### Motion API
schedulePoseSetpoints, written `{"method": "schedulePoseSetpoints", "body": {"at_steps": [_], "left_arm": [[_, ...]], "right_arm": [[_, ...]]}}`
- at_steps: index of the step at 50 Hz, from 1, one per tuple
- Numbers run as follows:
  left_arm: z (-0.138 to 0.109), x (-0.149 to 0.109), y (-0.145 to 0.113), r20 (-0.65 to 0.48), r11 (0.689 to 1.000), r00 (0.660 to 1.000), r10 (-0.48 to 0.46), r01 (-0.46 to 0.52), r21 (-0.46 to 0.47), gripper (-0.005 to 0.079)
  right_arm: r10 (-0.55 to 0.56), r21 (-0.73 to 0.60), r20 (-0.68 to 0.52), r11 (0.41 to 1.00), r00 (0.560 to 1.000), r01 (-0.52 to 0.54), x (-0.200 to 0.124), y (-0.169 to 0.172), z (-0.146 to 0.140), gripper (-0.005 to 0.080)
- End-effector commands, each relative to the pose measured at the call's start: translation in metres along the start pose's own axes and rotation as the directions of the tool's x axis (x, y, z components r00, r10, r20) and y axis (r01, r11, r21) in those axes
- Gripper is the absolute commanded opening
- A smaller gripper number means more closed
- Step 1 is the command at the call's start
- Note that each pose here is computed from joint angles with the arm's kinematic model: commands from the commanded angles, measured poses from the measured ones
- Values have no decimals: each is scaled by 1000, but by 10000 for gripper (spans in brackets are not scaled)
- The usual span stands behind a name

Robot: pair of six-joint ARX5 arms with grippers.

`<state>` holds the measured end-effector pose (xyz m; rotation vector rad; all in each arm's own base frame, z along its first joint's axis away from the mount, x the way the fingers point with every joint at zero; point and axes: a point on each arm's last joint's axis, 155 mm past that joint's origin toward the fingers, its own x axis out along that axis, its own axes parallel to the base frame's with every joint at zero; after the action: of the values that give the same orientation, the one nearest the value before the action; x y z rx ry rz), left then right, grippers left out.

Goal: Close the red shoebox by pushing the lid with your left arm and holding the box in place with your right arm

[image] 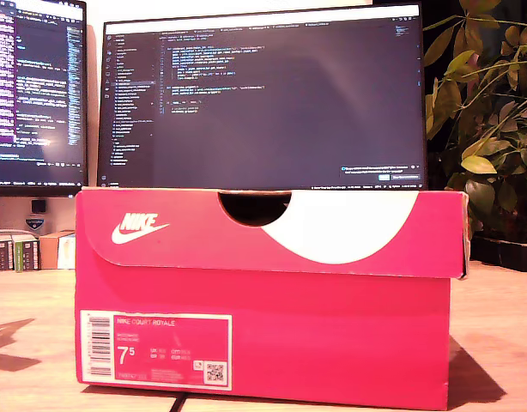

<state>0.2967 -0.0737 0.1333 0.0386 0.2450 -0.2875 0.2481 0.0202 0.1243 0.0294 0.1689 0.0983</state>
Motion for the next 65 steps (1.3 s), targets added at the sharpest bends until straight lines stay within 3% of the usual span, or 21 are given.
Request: {"method": "schedulePoseSetpoints", "body": {"at_steps": [1, 42, 65], "left_arm": [[-9, -3, 4, -24, 1000, 1000, 18, -18, 1, -19], [-15, -42, 40, -9, 986, 986, 166, -166, -34, -19], [-34, -53, 45, 12, 978, 979, 202, -201, -56, -19]], "right_arm": [[2, 0, 11, 1000, 1000, -2, 0, 0, 2, -12], [2, 0, 11, 1000, 1000, -2, 0, 0, 2, -12], [2, 0, 11, 1000, 1000, -2, 0, 0, 2, -12]]}}
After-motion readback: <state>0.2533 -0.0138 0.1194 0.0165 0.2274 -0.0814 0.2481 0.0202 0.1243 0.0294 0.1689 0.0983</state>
